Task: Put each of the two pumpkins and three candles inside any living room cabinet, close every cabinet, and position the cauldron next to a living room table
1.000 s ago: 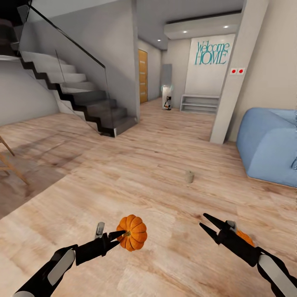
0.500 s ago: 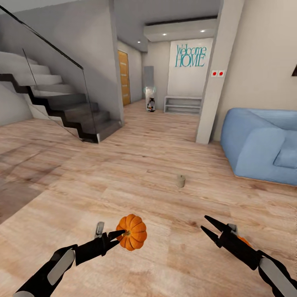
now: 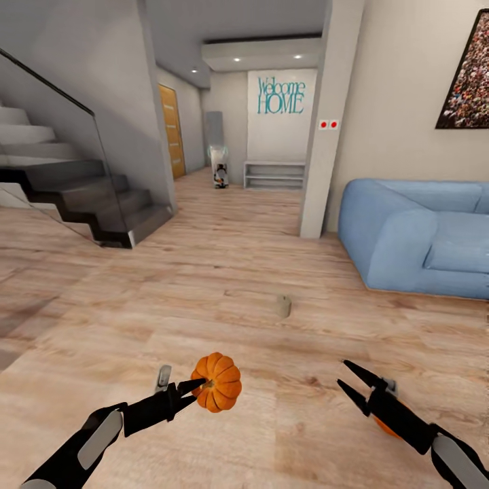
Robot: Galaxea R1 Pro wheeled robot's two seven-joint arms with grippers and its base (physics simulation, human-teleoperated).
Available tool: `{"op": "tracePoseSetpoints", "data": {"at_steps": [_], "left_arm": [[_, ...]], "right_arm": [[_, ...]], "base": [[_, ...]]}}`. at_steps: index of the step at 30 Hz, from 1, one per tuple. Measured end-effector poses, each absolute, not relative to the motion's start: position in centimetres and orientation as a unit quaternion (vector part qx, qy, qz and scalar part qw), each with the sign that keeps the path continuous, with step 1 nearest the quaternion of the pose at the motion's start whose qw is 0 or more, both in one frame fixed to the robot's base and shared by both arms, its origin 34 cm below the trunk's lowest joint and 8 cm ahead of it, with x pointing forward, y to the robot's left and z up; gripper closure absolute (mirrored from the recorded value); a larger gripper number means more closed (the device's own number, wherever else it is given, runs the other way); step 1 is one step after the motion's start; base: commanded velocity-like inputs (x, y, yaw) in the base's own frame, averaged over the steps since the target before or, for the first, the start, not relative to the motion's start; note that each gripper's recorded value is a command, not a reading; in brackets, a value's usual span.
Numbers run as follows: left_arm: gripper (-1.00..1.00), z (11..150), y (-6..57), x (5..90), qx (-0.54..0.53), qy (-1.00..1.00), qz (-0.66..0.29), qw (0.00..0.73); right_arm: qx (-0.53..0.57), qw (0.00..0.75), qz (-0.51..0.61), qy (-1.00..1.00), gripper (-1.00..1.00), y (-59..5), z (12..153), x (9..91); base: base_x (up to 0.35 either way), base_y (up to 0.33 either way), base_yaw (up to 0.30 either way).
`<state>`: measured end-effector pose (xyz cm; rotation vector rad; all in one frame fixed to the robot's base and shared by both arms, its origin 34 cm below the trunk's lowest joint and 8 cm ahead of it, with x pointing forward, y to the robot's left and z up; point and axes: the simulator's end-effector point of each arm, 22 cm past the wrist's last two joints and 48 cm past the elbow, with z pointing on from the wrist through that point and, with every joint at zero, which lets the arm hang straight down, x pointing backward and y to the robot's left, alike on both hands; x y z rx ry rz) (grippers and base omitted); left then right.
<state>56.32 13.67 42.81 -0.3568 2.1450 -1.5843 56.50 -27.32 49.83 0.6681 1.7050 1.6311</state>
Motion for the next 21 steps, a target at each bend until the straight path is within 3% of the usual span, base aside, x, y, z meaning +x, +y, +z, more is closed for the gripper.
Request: {"op": "tracePoseSetpoints", "data": {"at_steps": [11,21], "left_arm": [[1.00,43.2,13.7,56.4,-0.127,0.776,-0.575,0.227],[1.00,43.6,13.6,56.4,-0.124,0.775,-0.575,0.230]], "right_arm": [[0.351,0.331,0.589,0.649,-1.00,-31.0,45.5,56.4],[0.403,0.323,0.541,0.664,-1.00,-33.1,42.8,56.5]], "base": [[0.279,0.071,-0.266],[0.249,-0.128,-0.259]]}}
